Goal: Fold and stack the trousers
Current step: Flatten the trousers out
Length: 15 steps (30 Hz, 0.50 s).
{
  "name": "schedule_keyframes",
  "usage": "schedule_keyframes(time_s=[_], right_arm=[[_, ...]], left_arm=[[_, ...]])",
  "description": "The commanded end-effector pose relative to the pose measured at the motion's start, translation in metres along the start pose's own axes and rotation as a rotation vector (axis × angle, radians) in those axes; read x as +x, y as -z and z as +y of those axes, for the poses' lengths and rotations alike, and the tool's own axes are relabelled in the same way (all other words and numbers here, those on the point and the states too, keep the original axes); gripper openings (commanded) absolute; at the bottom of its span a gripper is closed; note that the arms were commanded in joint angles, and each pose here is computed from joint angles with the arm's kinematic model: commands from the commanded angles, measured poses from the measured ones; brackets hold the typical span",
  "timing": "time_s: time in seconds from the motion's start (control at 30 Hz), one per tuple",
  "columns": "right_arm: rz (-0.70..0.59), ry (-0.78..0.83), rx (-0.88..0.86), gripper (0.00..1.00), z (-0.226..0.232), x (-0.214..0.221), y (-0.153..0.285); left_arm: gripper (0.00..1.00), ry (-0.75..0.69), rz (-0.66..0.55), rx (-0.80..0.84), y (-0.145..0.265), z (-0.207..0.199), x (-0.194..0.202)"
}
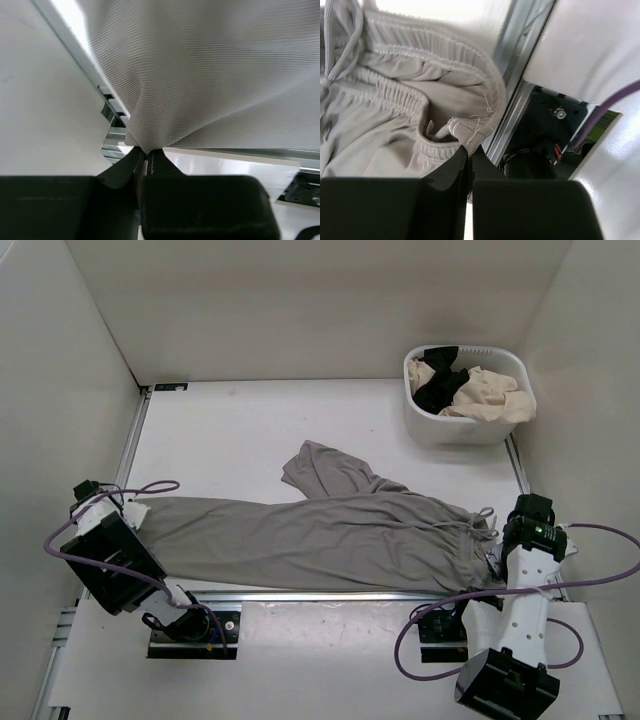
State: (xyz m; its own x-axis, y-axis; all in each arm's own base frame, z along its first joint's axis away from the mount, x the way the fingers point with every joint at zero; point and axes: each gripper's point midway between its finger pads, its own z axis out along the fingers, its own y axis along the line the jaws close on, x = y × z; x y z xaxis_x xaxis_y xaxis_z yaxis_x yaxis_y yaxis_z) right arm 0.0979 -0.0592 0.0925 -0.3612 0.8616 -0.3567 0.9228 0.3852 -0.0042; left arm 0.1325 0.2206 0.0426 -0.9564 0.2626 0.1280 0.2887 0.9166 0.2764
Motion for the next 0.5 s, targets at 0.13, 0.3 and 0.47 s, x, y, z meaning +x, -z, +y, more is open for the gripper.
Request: schedule_keyframes(time_s=[0.13, 0.3, 0.47], right_arm=[[-0.149, -0.128, 0.103, 0.03, -0.026, -0.024, 0.021], [-0.165, -0.121, 0.104, 0.68, -0.028, -0.026, 0.026], [-0.307, -0.035, -0.05, 0.68, -0.005, -0.064, 0.058]], left_arm=[[0.15, 0.032, -0.007, -0.087, 0.01, 0.026, 0.016], [0.41, 0.023, 0.028, -0.07, 0.004, 0.02, 0.027], [0.45, 0.046, 0.009, -0.067, 0.018, 0.028, 0.031]])
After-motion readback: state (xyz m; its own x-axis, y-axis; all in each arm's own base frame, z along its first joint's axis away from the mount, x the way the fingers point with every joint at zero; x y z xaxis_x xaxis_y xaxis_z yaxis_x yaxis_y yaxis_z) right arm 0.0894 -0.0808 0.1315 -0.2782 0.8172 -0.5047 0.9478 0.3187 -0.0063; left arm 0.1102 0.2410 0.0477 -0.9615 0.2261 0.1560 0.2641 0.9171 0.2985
